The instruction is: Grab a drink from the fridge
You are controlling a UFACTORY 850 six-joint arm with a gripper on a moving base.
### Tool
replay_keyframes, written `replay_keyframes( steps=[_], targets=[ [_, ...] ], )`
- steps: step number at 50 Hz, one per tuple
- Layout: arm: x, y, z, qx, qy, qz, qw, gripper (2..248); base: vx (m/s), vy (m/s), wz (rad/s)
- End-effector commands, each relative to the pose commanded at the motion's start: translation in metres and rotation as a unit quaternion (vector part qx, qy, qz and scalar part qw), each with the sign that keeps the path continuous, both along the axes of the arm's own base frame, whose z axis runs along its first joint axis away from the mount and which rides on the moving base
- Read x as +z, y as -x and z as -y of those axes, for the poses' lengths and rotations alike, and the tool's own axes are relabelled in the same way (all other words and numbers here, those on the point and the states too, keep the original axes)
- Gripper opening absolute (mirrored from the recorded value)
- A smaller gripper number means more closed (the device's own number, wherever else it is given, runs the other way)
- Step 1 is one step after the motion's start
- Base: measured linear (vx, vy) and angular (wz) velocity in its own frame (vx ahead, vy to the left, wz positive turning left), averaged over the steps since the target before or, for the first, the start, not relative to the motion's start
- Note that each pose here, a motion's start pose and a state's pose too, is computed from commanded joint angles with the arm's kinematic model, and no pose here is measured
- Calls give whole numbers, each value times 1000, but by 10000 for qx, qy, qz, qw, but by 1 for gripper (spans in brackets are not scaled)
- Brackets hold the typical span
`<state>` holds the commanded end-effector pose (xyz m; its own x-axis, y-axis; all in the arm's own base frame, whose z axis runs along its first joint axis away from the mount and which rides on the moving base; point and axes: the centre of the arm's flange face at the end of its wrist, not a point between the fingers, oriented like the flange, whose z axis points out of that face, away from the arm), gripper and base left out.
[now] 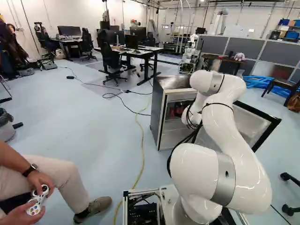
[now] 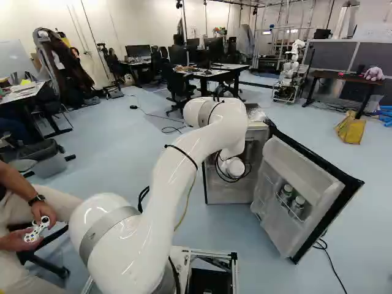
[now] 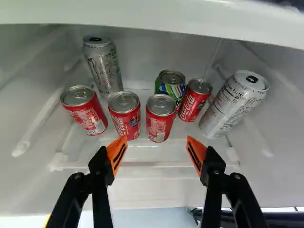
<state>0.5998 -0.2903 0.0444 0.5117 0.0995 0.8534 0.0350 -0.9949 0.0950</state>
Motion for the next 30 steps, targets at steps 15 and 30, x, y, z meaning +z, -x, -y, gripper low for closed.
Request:
replay_keyframes(
  steps=[15, 30],
  targets=[
    [-3, -10, -2, -101, 7, -24, 9999, 183, 0, 0, 0],
    [-7, -20, -5, -202, 12, -45, 9998, 183, 0, 0, 0]
  ],
)
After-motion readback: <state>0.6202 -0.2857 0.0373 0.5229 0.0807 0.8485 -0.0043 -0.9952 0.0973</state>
